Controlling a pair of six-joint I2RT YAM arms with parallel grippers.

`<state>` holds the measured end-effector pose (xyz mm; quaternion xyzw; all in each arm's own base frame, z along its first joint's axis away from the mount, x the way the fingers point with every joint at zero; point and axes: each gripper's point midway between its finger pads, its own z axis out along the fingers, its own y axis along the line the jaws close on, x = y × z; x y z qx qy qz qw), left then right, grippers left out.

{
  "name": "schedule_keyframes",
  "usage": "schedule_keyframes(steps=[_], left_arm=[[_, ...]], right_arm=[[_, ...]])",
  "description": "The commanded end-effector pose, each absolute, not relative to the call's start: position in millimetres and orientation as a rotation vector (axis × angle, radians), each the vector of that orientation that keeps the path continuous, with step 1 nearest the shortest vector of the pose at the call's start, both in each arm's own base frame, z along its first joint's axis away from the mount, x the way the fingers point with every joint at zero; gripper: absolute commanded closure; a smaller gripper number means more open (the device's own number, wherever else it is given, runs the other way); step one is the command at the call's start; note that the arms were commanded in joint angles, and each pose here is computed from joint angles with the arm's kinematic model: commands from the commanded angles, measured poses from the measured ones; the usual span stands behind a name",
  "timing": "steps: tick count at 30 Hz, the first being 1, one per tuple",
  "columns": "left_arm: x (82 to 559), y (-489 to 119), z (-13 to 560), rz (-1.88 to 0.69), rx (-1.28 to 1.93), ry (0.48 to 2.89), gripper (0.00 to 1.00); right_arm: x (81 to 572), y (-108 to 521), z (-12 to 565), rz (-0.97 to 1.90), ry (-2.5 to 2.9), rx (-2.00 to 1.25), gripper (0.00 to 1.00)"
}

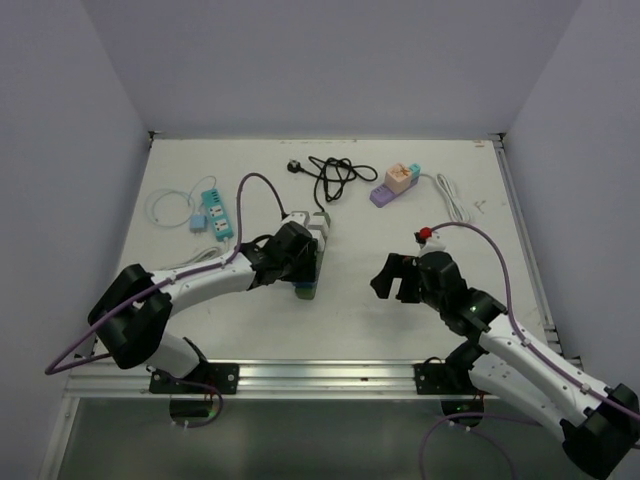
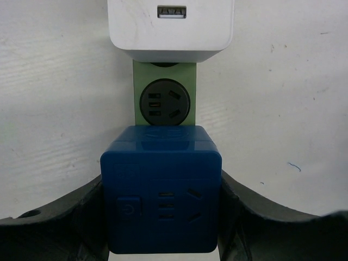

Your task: Pull the plug off the socket

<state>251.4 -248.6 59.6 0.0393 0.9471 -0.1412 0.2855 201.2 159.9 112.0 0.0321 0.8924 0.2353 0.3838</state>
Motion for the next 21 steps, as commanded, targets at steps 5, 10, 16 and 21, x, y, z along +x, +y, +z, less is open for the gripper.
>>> schedule_keyframes(steps=[5, 10, 16, 21], left_arm=[[227.7, -278.7, 62.5, -0.607, 0.105, 2.594, 0.78], [238.4, -302.3, 81.3, -0.737, 0.11, 2.545, 0.78], [255.1, -309.4, 86.9, -0.835, 0.028, 2.527, 0.79], [273.4, -308.4, 91.0, -0.804, -0.083, 2.499, 0.8]], right_arm=[[203.0, 176.6, 112.6, 0.69, 2.274, 0.064, 0.09], [204.6, 185.2, 105.8, 0.734, 2.293, 0.096, 0.09], [208.2, 199.8, 97.8, 0.803, 2.316, 0.121, 0.09], [212.9, 209.3, 96.4, 0.833, 2.321, 0.11, 0.12]])
